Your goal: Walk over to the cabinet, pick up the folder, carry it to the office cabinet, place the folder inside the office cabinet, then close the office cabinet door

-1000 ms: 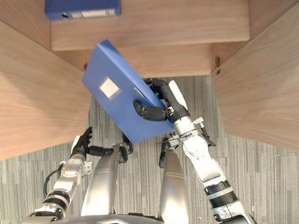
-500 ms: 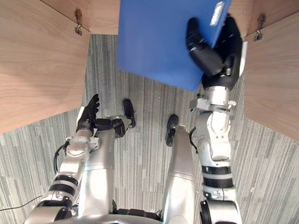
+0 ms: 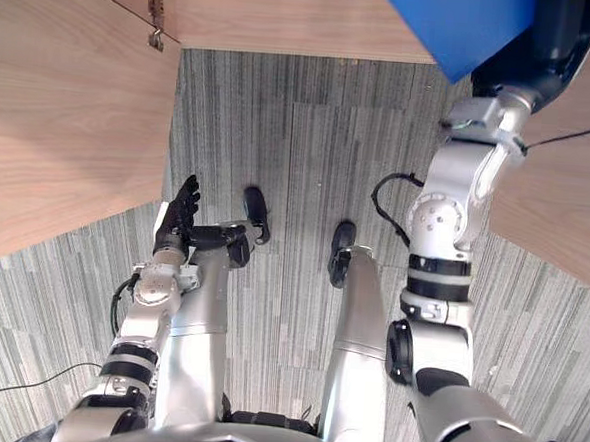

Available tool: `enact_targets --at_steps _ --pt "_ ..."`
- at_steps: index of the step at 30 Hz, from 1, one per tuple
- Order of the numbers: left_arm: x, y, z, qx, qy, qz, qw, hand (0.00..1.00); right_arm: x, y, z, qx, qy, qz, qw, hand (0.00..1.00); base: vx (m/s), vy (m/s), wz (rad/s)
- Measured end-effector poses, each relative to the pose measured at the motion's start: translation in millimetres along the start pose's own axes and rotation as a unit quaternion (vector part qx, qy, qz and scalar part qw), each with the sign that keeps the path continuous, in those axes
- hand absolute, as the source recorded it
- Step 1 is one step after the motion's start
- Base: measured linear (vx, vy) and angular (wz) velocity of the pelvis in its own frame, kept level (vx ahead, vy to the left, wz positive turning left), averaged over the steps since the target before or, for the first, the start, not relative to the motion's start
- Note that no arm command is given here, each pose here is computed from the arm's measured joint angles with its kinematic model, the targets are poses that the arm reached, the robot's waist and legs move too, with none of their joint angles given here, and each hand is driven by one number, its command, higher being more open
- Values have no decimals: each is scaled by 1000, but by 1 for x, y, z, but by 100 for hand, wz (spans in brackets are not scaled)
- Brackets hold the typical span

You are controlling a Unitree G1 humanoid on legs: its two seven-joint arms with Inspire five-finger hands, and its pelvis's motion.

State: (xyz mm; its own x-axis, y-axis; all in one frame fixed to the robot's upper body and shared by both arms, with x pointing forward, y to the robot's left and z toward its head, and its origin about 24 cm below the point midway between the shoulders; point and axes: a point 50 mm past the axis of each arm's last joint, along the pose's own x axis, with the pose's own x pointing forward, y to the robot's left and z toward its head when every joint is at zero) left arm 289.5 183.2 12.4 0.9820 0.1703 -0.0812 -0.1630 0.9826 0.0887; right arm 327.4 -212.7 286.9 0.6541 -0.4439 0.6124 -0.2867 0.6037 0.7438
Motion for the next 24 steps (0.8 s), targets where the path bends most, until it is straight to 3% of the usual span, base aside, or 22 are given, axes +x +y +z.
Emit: enact_targets --at_steps 12,13,24 --pt "3 -9 7 -34 -9 0 999 100 35 5 -1 126 -1 -94 988 0 27 22 8" --pt "3 -9 7 -34 -9 3 999 100 38 7 -2 129 0 -100 987 100 0 0 0" --pt "3 -14 9 -32 -12 -2 999 100 63 30 9 150 -10 -110 982 100 -57 12 4"
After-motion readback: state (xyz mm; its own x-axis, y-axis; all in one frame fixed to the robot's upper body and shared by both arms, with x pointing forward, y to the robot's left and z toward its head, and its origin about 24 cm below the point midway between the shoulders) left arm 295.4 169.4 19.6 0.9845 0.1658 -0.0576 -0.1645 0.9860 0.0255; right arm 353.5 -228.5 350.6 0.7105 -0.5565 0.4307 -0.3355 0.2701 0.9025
